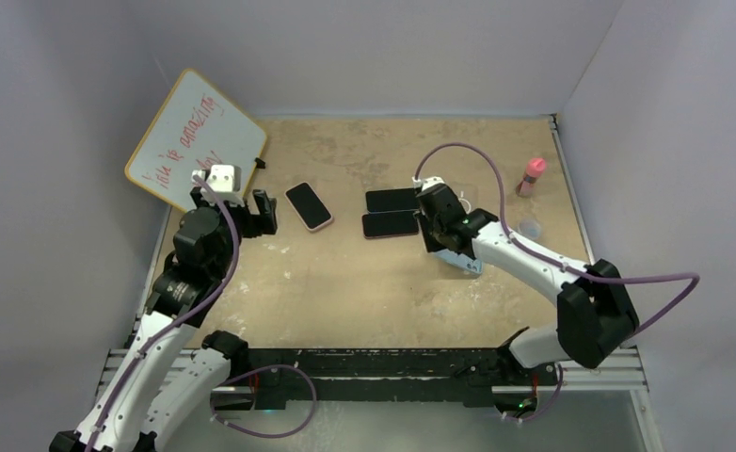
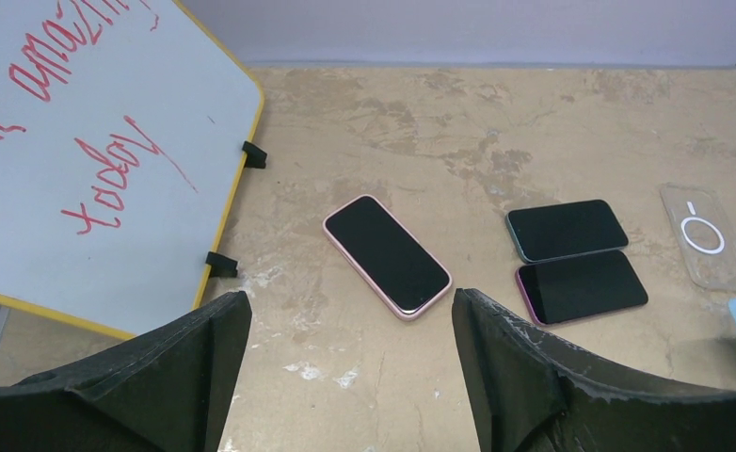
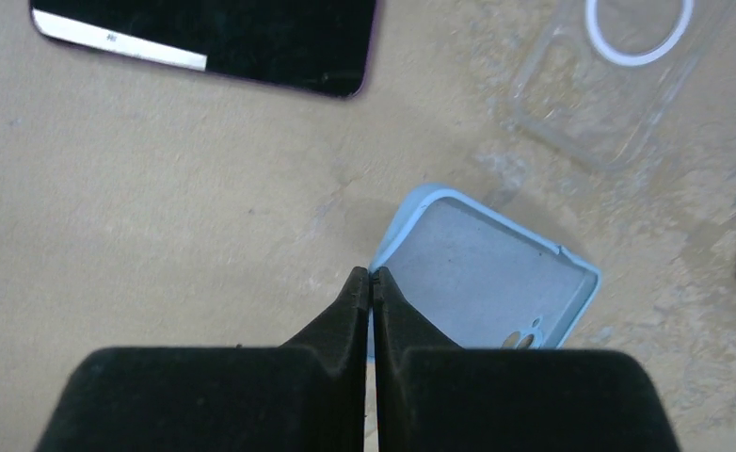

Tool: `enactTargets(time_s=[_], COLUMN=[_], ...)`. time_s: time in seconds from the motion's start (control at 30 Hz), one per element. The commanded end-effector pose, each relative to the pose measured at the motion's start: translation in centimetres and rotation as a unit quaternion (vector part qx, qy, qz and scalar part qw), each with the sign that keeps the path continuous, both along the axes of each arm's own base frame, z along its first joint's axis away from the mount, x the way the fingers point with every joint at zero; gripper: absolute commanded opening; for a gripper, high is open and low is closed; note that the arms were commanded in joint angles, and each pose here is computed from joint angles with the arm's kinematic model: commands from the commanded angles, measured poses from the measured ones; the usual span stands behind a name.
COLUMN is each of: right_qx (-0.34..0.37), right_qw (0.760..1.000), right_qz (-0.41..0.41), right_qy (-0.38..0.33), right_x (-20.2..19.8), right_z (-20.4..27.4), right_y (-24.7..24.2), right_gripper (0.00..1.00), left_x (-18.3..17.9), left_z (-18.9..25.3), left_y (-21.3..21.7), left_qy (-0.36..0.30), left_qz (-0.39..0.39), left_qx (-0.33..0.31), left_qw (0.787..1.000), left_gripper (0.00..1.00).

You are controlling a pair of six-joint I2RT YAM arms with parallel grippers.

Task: Take the phone out of the phone case
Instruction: Pick up the phone case from the center of the board, then place the phone case at the center of the board.

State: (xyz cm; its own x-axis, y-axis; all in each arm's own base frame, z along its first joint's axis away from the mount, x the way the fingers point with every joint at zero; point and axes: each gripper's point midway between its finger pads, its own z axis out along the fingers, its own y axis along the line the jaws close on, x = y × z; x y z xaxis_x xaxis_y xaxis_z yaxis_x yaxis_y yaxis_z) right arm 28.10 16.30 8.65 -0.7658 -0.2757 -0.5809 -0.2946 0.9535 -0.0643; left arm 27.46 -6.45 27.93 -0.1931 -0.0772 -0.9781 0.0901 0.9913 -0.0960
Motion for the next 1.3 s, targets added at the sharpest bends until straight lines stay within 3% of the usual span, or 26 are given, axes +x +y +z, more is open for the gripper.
enactTargets(time_s=[0.0,0.2,0.4,0.83,1.1,1.17,1.27], right_qx=[-0.013,0.065,0.086,0.099,0.094,0.094,0.093], right_qw=[0.998,0.975,0.935,0.874,0.868,0.87,0.878], right_qz=[-0.063,-0.206,-0.318,-0.445,-0.466,-0.464,-0.452], right_qy=[-0.008,-0.06,-0.129,-0.17,-0.145,-0.136,-0.126], right_x=[2.7,8.1,14.0,20.3,21.3,21.4,21.5], right_z=[1.4,3.6,6.2,5.3,2.2,1.4,0.9], right_y=[-3.0,-5.6,-9.5,-16.5,-17.0,-16.9,-16.6], right_gripper=[0.0,0.0,0.0,0.0,0.0,0.05,0.19], left_x=[-0.2,-0.5,-0.5,0.0,0.2,0.2,0.2], left_z=[1.5,1.7,1.7,1.0,0.6,0.5,0.5], left_y=[0.2,0.2,0.2,0.2,0.1,0.2,0.1], left_qy=[-0.029,-0.035,-0.035,-0.022,-0.015,-0.014,-0.014], left_qz=[0.0,-0.002,-0.003,-0.001,-0.002,-0.001,-0.002], left_qx=[-0.014,-0.019,-0.019,-0.016,-0.015,-0.015,-0.014], left_qw=[0.999,0.999,0.999,1.0,1.0,1.0,1.0], left_gripper=[0.81,0.81,0.81,0.81,0.81,0.81,0.81])
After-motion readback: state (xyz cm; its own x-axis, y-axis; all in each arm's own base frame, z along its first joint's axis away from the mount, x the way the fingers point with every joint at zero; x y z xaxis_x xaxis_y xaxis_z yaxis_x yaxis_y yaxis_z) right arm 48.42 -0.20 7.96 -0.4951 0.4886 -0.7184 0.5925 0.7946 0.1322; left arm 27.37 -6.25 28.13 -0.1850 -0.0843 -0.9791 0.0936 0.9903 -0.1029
